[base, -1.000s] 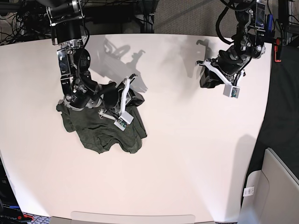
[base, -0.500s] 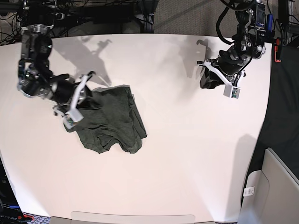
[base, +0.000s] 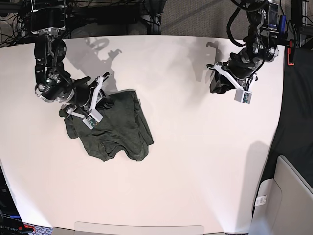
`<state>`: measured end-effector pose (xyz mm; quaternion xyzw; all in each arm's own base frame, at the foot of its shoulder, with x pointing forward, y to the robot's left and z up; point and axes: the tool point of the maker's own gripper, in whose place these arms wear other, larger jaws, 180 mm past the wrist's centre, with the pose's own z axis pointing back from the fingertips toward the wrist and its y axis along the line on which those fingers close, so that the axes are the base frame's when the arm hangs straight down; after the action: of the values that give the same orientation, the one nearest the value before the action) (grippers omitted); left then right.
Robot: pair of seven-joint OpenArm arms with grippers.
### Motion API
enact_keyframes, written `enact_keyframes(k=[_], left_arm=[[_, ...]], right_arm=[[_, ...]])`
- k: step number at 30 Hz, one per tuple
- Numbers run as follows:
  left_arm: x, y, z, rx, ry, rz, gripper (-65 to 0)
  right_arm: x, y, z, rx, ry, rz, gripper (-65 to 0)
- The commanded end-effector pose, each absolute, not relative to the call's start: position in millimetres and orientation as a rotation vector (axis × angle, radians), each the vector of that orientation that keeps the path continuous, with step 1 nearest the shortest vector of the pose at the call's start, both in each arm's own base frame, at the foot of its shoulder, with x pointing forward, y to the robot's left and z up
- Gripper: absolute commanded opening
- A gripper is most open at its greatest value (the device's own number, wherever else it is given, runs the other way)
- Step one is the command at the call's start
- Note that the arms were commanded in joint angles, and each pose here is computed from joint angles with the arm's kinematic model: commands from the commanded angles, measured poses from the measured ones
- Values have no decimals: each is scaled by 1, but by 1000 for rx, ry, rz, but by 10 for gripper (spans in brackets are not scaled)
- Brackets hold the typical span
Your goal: Fold the T-shirt properly
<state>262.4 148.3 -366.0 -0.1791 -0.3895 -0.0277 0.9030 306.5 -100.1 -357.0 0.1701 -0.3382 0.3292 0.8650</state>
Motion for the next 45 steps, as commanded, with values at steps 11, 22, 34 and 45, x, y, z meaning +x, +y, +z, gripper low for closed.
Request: enact_keyframes(k=[11, 22, 34, 45], left_arm=[[271, 171, -340, -329, -896, -32, -551], [254, 197, -342, -273, -884, 14, -551], [228, 233, -342, -189, -869, 84, -551], [182, 247, -350, -143, -800, 148, -552]], right_arm=[[318, -59, -376, 456, -706, 706, -648], [331, -34, -373, 516, -718, 678, -648], [293, -15, -329, 614, -814, 726, -648], [236, -57, -331, 540, -799, 657, -648]])
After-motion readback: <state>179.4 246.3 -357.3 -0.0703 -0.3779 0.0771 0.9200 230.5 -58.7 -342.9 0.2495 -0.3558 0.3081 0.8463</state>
